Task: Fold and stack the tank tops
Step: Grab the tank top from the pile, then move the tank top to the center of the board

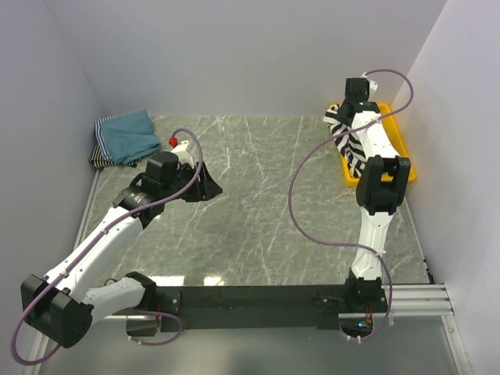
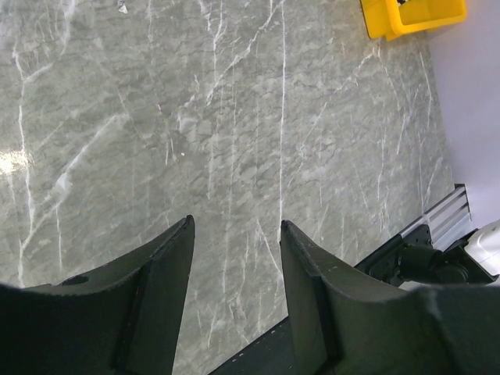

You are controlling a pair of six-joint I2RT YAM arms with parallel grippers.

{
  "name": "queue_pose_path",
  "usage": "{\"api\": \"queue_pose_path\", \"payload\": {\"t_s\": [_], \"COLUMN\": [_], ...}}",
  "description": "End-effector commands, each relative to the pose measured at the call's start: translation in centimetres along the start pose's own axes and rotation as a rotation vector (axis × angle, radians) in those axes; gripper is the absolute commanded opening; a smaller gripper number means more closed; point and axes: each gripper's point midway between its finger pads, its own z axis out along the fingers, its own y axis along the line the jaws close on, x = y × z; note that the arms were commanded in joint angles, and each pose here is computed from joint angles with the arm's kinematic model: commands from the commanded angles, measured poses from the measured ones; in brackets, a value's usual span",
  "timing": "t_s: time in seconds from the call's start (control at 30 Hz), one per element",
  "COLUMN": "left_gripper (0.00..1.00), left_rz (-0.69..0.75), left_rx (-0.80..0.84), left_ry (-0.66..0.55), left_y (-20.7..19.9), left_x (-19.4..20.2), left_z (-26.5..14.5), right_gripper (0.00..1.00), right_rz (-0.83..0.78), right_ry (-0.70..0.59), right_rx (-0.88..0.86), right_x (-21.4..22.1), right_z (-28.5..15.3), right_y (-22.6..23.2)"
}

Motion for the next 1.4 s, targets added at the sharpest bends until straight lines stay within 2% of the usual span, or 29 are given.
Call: {"api": "queue_pose_path", "payload": {"t_s": [0.0,0.2,0.3,0.37,0.43,0.5,0.53,0.63,0.67,0.7,0.8,1.0,1.17,1.27,1.33,1.37], "left_gripper": [0.53,0.53,0.53,0.53,0.53,0.53,0.53,0.53,0.53,0.53,0.52,0.56,0.57,0.56,0.56,0.56], "left_rz": [0.031,0.029,0.028,0.029,0.031,0.032,0.031,0.02,0.008,0.003,-0.039,-0.123,-0.173,-0.184,-0.188,-0.191], "left_rx": [0.035,0.056,0.071,0.078,0.079,0.079,0.073,0.057,0.047,0.041,-0.019,-0.108,-0.143,-0.149,-0.151,-0.139], "left_ry": [-0.035,-0.047,-0.055,-0.058,-0.057,-0.061,-0.065,-0.09,-0.098,-0.112,-0.167,-0.289,-0.351,-0.344,-0.344,-0.334], "left_y": [-1.0,-1.5,-2.0,-2.2,-2.2,-2.2,-2.1,-1.9,-1.8,-1.8,-0.9,0.7,1.9,2.2,2.3,2.2], "left_x": [-1.2,-1.6,-2.0,-2.1,-2.1,-2.3,-2.4,-2.8,-2.9,-3.2,-4.1,-5.7,-6.8,-6.9,-6.9,-6.8], "left_z": [-0.1,-0.3,-0.3,-0.3,-0.2,-0.2,-0.2,-0.4,-0.4,-0.7,-1.1,-3.0,-4.3,-4.1,-3.9,-3.7], "right_gripper": [0.0,0.0,0.0,0.0,0.0,0.0,0.0,0.0,0.0,0.0,0.0,0.0,0.0,0.0,0.0,0.0], "right_rz": [0.014,0.089,0.139,0.161,0.188,0.182,0.187,0.175,0.15,0.138,0.091,0.032,0.012,0.021,0.072,0.079], "right_ry": [-0.115,-0.331,-0.463,-0.523,-0.619,-0.667,-0.726,-0.8,-0.792,-0.82,-0.808,-0.676,-0.566,-0.498,-0.509,-0.451], "right_rx": [0.022,0.075,0.036,-0.002,-0.066,-0.117,-0.196,-0.327,-0.399,-0.401,-0.551,-0.842,-1.02,-1.025,-0.971,-0.897], "right_x": [-4.8,-13.3,-17.7,-19.2,-21.1,-21.6,-22.0,-22.0,-20.7,-20.5,-17.8,-12.5,-8.9,-7.0,-7.3,-5.4], "right_z": [-3.2,-12.6,-20.0,-23.3,-28.5,-31.4,-35.2,-41.1,-42.7,-44.6,-48.1,-51.6,-53.7,-52.3,-51.5,-47.6], "right_y": [-0.4,-2.4,-2.9,-2.9,-2.7,-2.5,-1.2,0.6,3.1,3.2,7.8,16.2,20.8,21.4,19.7,19.3]}}
